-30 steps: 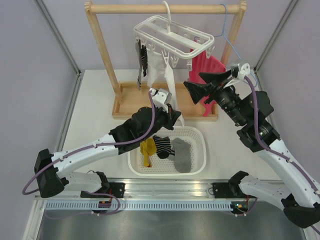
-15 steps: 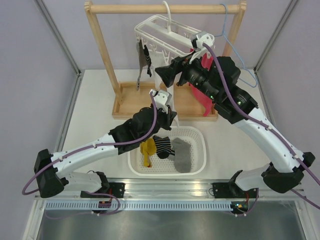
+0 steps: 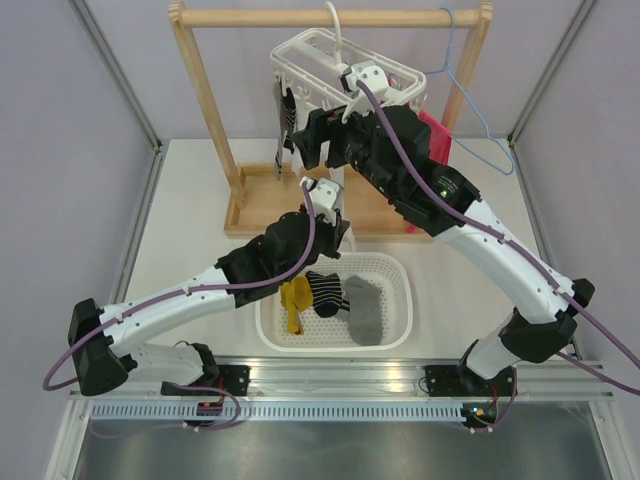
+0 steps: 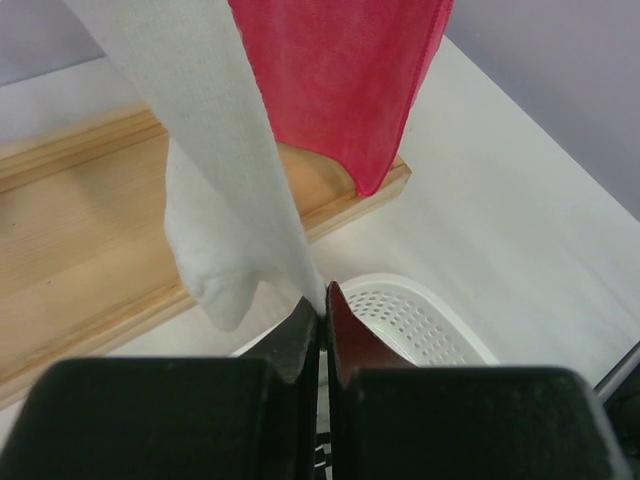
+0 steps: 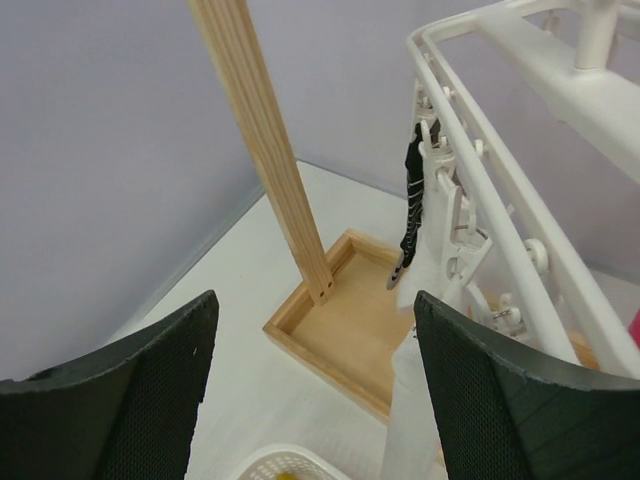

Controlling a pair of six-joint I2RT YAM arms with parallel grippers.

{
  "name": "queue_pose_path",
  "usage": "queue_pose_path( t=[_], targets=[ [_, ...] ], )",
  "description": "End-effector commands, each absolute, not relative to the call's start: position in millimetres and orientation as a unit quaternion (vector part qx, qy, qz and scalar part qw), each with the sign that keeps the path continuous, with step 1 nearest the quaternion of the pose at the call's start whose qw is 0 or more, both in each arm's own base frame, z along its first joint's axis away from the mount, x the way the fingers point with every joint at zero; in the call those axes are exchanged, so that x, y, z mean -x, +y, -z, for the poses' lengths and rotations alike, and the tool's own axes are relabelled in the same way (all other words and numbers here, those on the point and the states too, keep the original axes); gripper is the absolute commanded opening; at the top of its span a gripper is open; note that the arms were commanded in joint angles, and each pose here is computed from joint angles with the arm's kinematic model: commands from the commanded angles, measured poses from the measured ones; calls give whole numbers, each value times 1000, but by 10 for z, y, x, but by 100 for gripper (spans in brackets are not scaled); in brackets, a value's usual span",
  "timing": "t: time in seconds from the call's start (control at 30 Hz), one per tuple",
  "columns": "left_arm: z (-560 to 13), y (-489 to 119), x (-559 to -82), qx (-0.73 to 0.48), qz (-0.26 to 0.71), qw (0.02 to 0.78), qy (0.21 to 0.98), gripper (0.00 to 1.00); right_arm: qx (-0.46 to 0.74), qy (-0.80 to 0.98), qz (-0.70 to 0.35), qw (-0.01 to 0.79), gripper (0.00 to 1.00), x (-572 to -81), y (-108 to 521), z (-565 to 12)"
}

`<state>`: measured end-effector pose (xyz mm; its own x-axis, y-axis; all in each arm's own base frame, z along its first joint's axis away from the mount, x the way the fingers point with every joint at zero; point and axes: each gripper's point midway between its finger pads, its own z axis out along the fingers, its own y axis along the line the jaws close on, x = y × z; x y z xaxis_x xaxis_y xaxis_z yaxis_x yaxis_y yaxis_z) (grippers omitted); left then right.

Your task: Remove the socks clipped to the hanger

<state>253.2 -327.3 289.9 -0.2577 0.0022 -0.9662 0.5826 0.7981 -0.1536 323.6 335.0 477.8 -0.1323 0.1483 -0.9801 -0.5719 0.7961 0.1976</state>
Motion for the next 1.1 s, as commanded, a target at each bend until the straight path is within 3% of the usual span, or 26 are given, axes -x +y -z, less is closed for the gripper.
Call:
queue_pose_path(
  t=[0.0,0.23,1.07],
  targets=[
    [-3086,-3221,-2534,-200,241,597,739,2,112,704,-234,661,83,-3357,3187,-4918],
    [-3104,-3212,-2521,-203,243,598,737,2,77,732,-162,658,84,-3608,3152,-4693],
    [-3130,-3202,-2505,-208,244,600,733,2,29,731,-73,678,86,-3839,2940,-4695]
  ],
)
